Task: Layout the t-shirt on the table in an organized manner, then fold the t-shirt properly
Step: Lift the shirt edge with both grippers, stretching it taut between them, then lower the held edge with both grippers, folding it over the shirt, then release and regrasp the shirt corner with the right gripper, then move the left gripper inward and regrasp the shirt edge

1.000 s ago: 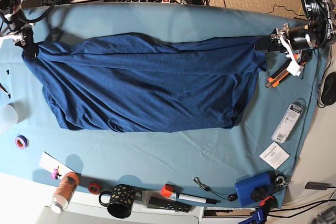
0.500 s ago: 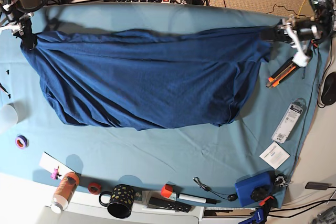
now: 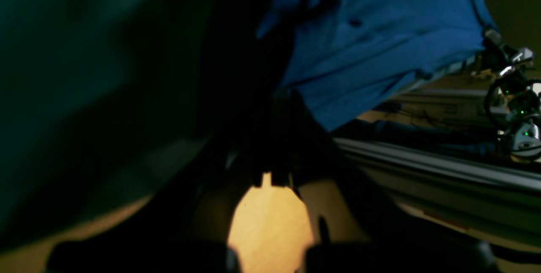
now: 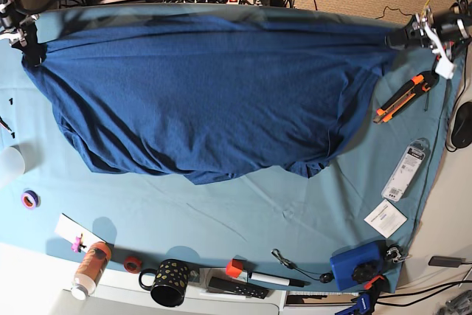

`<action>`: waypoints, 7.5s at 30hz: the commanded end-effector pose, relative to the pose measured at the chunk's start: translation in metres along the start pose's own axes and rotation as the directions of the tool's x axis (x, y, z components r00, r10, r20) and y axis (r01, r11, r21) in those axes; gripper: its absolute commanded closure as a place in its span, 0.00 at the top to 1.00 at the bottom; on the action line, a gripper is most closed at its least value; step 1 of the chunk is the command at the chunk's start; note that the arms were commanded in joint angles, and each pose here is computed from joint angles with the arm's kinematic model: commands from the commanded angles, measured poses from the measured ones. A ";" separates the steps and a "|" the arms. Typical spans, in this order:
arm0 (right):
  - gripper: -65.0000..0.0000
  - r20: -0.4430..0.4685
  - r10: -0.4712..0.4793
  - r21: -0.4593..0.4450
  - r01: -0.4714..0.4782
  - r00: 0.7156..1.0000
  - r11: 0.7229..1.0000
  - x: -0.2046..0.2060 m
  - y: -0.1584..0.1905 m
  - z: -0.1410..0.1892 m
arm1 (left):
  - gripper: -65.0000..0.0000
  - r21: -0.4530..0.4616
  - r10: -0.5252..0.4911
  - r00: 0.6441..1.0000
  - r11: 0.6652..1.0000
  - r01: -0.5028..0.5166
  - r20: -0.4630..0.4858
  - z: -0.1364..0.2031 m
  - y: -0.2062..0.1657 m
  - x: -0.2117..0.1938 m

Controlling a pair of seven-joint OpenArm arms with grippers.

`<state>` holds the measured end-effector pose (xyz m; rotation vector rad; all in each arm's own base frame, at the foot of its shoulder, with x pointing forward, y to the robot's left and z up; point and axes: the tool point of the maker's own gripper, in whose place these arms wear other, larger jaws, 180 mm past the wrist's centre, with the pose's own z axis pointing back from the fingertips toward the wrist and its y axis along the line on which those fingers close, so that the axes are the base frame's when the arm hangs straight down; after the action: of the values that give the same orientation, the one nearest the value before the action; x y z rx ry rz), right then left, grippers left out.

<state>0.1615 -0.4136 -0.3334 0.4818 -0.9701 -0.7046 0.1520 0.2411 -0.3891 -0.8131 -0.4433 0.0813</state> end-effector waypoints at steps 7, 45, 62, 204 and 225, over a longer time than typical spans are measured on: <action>0.00 0.025 0.043 -0.022 -0.042 0.999 0.999 0.015 -0.004 0.017 | 0.00 0.018 -0.013 1.000 1.000 0.013 -0.004 0.011 0.002 -0.001; 0.00 0.134 0.056 0.110 -0.071 0.989 0.991 0.041 0.029 0.000 | 0.00 -0.033 -0.126 0.987 0.991 0.129 0.100 -0.003 -0.014 0.047; 0.00 0.092 0.043 0.156 -0.057 0.995 0.986 0.004 0.042 -0.034 | 0.00 -0.062 -0.195 0.960 0.976 0.211 0.199 -0.010 -0.032 0.096; 0.00 0.002 -0.005 0.025 0.005 1.000 1.000 -0.032 0.032 -0.076 | 0.50 -0.064 -0.058 0.981 0.995 0.071 0.185 -0.087 -0.037 0.051; 0.00 -0.062 0.010 0.049 -0.007 0.998 0.999 -0.034 0.031 -0.062 | 0.00 -0.040 -0.115 0.989 0.992 0.119 0.093 -0.099 -0.039 0.052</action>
<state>0.2078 -0.3519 -0.3777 0.5608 -0.8869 -0.6717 0.2421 0.1512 -0.3979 -0.8578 -0.6148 0.0027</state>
